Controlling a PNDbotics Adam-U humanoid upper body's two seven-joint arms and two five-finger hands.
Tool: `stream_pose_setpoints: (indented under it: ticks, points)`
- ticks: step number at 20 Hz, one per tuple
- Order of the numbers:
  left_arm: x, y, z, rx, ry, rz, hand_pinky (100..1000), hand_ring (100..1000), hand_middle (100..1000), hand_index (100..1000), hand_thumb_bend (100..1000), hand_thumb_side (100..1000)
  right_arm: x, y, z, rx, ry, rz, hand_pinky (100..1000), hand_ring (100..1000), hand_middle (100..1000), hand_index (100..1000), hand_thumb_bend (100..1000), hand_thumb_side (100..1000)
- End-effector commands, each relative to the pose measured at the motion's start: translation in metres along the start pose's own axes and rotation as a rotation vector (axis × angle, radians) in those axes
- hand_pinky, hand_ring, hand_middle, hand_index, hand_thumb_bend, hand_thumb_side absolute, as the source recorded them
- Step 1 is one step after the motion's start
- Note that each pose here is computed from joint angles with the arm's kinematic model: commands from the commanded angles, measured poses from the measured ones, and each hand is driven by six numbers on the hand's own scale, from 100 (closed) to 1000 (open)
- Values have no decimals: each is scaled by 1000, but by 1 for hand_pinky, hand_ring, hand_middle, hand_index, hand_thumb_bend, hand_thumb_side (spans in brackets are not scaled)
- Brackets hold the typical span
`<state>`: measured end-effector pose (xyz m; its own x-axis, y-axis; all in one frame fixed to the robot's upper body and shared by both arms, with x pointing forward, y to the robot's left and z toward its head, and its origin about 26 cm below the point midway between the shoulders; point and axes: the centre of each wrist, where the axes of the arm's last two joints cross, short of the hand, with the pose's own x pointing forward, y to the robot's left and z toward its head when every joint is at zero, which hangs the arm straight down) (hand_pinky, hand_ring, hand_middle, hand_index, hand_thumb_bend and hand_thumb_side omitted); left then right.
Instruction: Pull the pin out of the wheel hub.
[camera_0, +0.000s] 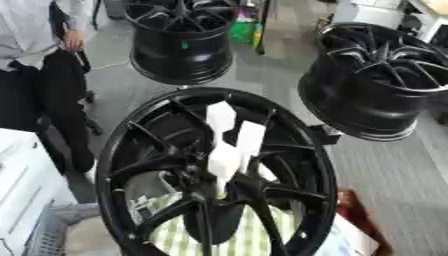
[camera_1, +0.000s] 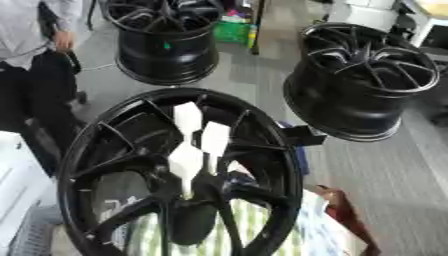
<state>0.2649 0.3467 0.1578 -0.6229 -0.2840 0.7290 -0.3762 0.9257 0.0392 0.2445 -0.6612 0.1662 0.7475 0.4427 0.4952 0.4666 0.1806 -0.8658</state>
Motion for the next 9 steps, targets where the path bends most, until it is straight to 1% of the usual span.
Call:
stream_pose_setpoints:
  ticks: [1,2,3,4,5,6,9]
  points:
    - [6,1,-5,-12,-29,-5,852,858,640,846,299,519,7,-36,-8,-77,-13,-23,814,859,818,841,232,100]
    - [6,0,-4,-13,-28,-5,852,858,640,846,298,519,9,-36,-7,-82,-18,-38,806,851,802,832,100,100]
    - [6,0,-4,-14,-28,-4,852,858,640,846,298,519,10,-36,-7,-89,-25,-54,803,848,795,826,100,133]
    - [6,0,-4,-14,-28,-4,852,858,640,845,297,519,12,-35,-7,-95,-32,-73,798,844,788,818,100,196]
    - [6,0,-4,-15,-28,-5,852,858,640,845,297,519,13,-35,-7,-100,-39,-91,797,843,786,817,100,216]
    - [6,1,-4,-14,-28,-5,852,858,640,845,295,519,15,-35,-7,-103,-51,-111,787,830,776,810,100,333]
    - [6,1,-4,-13,-26,-4,852,858,640,845,293,521,18,-36,-6,-113,-86,-159,774,815,766,802,100,399]
